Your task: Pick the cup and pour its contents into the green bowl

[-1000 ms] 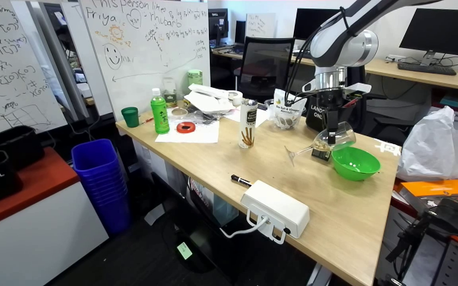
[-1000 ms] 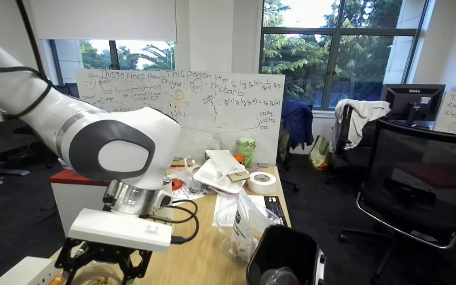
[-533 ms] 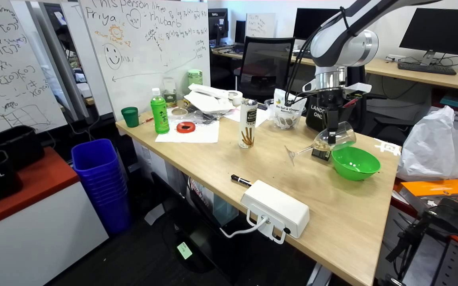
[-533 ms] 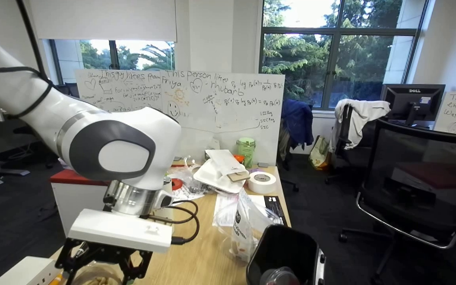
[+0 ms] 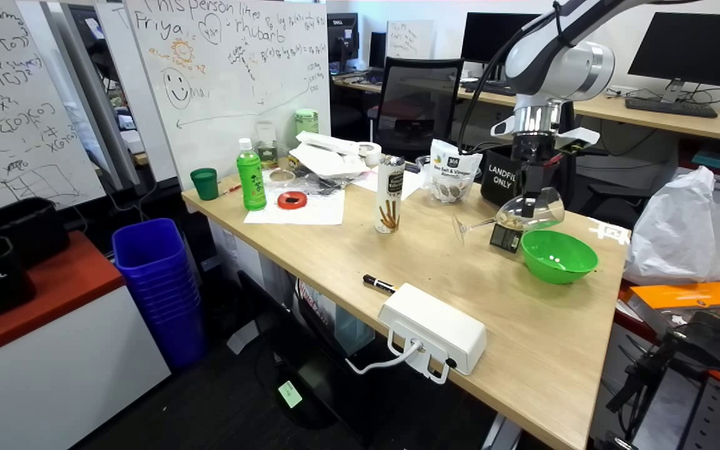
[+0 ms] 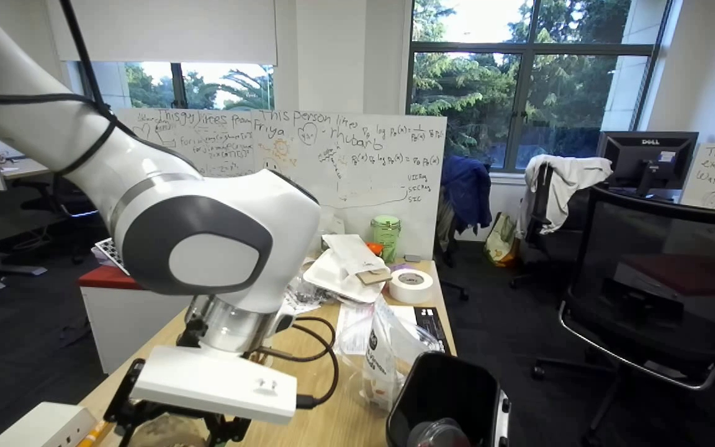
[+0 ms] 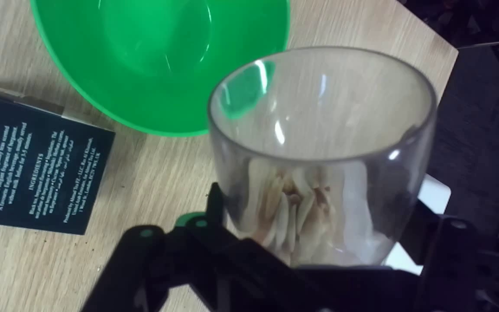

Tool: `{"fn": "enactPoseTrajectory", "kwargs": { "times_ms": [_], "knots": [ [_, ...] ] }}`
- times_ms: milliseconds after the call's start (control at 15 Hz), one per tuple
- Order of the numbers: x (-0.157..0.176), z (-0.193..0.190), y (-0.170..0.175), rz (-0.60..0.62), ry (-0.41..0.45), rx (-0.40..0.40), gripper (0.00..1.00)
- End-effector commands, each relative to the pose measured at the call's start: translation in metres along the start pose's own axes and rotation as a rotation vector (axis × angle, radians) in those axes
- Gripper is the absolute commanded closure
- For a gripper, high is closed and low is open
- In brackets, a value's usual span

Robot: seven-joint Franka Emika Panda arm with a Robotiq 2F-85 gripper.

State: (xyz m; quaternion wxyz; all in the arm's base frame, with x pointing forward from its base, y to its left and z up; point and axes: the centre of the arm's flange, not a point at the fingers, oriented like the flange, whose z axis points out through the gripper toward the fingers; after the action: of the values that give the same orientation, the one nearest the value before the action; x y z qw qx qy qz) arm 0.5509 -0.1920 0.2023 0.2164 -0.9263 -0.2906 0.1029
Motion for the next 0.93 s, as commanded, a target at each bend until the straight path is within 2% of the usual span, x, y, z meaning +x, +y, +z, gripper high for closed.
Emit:
{"fn": "enactPoseTrajectory", "kwargs": {
  "times_ms": [0, 467, 867],
  "knots": [
    [-0.018, -0.010, 0.006, -0.050, 0.098, 0.064, 0.36],
    [-0.047, -0.017, 0.011, -0.179, 0.260, 0.199, 0.36],
    [-0.079, -0.009, 0.026, -0.187, 0.360, 0.342, 0.36]
  ]
}}
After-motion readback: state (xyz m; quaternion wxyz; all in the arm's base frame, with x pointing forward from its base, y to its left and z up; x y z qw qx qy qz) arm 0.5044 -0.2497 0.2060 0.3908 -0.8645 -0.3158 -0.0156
